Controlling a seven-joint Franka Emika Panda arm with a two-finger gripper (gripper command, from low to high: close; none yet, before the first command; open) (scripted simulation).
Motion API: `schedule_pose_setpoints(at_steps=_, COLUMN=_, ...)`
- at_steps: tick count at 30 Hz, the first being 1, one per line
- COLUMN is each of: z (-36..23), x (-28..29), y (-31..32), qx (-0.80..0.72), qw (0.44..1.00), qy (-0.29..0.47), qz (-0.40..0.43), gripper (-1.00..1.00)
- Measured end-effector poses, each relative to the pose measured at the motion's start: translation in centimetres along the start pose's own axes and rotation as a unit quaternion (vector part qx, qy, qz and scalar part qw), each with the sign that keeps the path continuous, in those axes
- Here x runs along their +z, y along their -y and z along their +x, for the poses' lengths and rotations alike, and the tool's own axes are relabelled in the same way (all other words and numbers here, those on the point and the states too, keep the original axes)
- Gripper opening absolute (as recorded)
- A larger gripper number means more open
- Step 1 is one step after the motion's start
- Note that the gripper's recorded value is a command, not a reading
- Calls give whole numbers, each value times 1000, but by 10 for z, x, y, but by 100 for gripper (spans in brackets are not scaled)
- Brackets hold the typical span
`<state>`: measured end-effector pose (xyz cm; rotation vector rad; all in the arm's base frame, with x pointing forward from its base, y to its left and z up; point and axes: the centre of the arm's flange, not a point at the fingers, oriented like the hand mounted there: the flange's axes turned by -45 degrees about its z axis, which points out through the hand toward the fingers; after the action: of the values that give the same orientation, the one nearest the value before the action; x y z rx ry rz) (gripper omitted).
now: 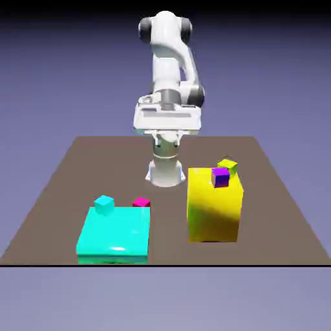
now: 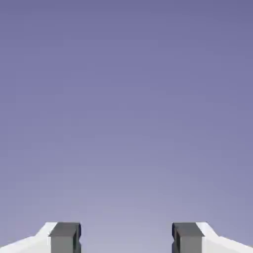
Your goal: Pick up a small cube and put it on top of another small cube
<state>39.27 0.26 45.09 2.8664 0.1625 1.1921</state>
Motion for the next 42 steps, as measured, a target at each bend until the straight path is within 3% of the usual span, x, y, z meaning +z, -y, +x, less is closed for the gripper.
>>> schedule_pose_setpoints(at_steps=10, z=-40, x=63, y=-7, qx=-243, qw=969, qy=38, qz=23, gripper=0)
schedule_pose_setpoints(at_steps=20, z=-105, x=111, y=-8, qx=-486, qw=868, qy=72, qz=76, gripper=0)
schedule_pose_setpoints(at_steps=30, z=-184, x=129, y=-15, qx=-695, qw=695, qy=94, qz=159, gripper=0)
schedule_pose_setpoints(at_steps=42, z=-269, x=102, y=-46, qx=-856, qw=415, qy=102, qz=291, gripper=0)
